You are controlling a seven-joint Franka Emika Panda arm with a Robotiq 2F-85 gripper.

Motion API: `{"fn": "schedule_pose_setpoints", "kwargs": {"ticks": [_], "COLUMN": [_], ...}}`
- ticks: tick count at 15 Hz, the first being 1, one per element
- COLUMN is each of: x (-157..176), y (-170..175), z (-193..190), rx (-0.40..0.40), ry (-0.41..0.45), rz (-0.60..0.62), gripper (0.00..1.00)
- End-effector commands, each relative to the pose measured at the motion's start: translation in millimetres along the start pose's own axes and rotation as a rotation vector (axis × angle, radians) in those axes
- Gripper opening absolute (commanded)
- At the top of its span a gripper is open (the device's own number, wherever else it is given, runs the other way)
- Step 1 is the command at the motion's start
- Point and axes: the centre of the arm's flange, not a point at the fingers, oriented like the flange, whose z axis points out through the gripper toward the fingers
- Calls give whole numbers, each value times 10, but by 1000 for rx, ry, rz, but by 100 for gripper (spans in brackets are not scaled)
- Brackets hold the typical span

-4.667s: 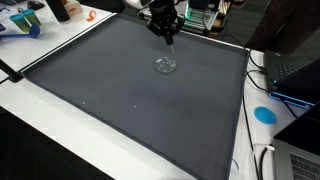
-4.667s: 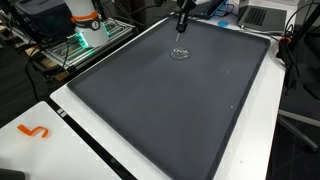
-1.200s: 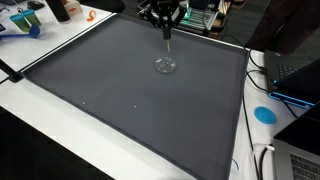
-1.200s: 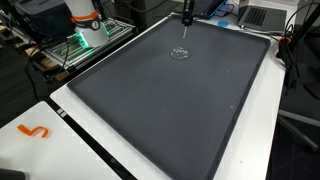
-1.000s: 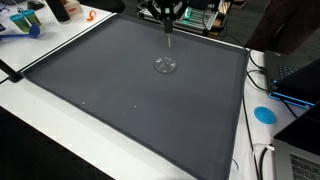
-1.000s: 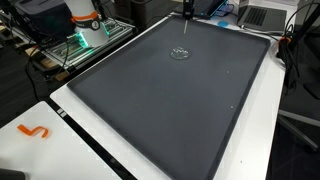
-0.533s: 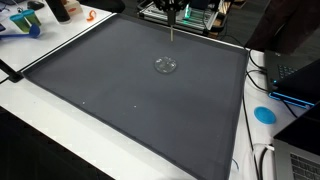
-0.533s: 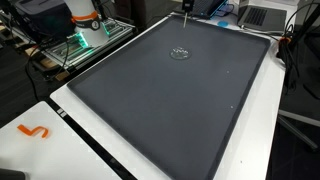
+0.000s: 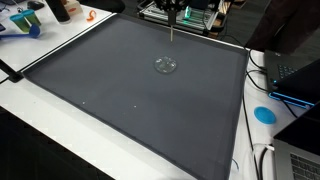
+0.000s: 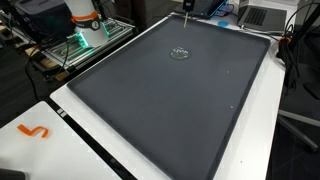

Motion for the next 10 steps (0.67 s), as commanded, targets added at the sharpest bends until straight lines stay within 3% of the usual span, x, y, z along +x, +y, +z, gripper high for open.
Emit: {"fn": "schedule_pose_setpoints", "kwargs": {"ticks": [1, 10], "x": [137, 503], "y": [-306, -960], "z": [-25, 241], "rx": [-64, -287], "ry": [-35, -111], "rz": [-34, -72], "gripper": [3, 3]}}
